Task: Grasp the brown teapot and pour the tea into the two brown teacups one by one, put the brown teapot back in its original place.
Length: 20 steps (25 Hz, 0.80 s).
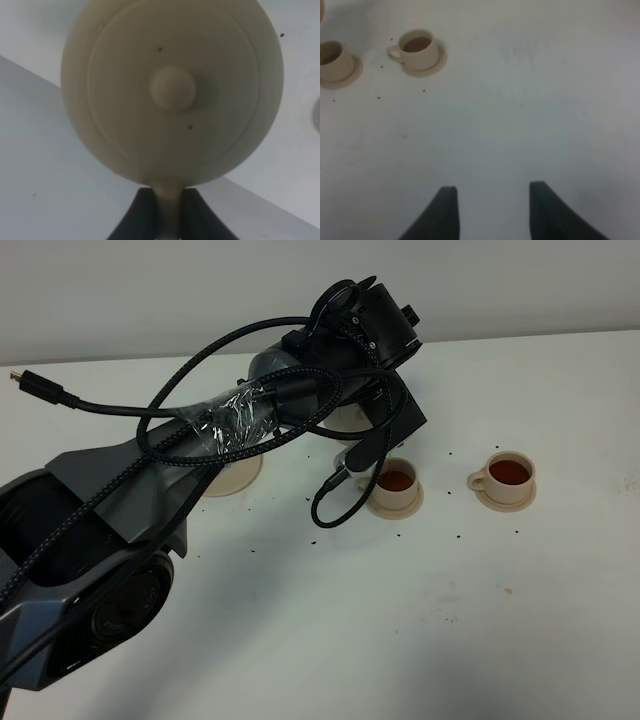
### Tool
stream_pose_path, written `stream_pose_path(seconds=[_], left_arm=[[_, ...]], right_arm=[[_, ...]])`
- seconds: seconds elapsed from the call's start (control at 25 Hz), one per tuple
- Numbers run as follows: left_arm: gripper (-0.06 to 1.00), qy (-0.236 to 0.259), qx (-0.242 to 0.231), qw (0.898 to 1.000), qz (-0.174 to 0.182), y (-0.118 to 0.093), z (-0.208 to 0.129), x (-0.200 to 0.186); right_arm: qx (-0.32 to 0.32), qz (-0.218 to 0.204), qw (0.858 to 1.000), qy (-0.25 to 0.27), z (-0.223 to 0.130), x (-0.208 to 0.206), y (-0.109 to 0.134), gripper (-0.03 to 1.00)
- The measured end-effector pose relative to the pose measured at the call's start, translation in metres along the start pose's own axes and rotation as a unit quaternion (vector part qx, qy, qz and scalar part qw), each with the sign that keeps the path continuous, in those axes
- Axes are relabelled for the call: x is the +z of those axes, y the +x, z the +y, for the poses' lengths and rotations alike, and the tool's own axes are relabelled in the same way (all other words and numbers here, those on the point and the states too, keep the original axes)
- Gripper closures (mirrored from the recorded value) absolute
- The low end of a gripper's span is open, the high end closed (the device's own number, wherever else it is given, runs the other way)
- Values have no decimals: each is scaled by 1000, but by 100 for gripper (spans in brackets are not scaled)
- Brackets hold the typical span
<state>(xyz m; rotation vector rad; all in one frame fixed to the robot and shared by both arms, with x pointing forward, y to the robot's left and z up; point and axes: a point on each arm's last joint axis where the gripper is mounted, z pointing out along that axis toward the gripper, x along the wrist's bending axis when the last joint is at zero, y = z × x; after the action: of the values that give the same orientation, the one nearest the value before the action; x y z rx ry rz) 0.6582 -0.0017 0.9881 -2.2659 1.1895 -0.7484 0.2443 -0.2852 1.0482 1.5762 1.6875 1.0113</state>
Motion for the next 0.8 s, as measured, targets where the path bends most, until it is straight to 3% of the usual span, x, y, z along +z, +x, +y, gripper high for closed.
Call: stream_pose_path(seconds=[0.8], left_arm=[[82,-2,19,1000,-5,2,16,12]], right_arm=[[0,0,1000,0,0,0,0,63]])
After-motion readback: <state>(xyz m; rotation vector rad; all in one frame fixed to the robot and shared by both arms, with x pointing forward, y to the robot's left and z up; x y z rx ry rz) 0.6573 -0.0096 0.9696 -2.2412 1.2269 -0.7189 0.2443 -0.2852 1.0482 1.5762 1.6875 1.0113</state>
